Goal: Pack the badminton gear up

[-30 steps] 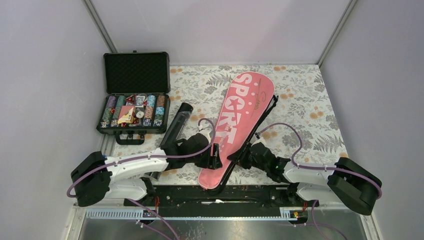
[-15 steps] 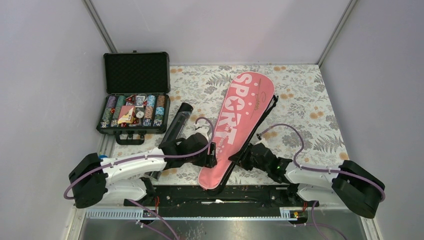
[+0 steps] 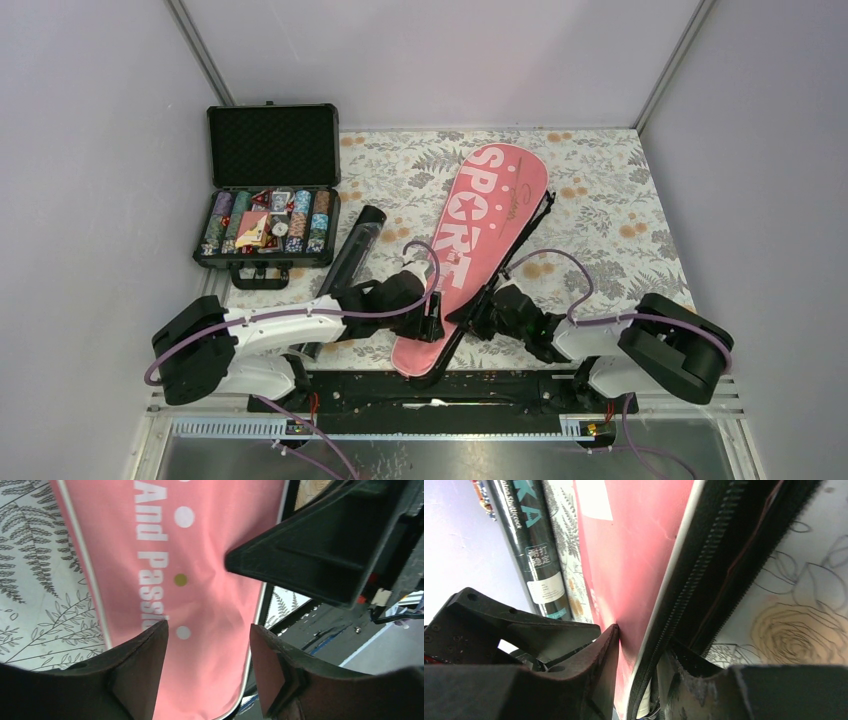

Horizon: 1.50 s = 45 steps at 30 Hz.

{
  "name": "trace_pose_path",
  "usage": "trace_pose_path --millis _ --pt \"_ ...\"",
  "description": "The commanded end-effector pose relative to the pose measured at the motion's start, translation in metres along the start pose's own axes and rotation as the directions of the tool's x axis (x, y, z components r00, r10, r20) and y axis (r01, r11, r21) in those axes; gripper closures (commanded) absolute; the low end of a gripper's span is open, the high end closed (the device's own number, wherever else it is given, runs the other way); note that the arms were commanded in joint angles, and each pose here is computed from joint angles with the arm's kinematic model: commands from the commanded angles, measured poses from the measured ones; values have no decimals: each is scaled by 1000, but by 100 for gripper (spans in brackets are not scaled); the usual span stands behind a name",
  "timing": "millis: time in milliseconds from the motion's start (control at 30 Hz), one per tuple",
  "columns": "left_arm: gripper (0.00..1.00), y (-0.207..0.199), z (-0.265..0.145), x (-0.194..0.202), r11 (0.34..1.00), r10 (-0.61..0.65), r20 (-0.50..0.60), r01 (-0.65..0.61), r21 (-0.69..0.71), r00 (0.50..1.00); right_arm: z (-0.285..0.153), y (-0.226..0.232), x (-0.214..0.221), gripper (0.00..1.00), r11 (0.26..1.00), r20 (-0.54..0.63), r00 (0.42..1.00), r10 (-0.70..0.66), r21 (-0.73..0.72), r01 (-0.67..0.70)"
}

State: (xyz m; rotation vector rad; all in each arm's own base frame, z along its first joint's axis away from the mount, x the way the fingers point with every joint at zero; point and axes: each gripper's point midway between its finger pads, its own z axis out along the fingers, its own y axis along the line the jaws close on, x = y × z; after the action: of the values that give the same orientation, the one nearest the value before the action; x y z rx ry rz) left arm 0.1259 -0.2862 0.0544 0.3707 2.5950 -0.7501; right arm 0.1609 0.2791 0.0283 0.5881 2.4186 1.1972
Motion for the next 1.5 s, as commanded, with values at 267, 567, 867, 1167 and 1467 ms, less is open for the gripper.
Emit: trace_pose_path --millis 267,567,867,1167,1467 --pt "38 -32 -10 -15 996 47 59 -51 66 997 -4 28 1 48 985 -6 998 68 -156 -68" --pt "39 -37 -25 -32 980 197 98 -193 -46 975 -52 3 -44 29 992 223 968 -110 80 95" --pt "39 -45 -35 -45 965 264 178 -258 -54 948 -69 -2 -101 25 968 361 908 -213 206 145" --pt "40 -59 -33 -32 954 297 190 -301 -7 936 -36 3 -136 28 978 353 922 -159 181 99" --pt "40 -58 -33 -30 944 329 197 -327 -44 924 -5 -18 -145 32 978 351 931 -99 209 25"
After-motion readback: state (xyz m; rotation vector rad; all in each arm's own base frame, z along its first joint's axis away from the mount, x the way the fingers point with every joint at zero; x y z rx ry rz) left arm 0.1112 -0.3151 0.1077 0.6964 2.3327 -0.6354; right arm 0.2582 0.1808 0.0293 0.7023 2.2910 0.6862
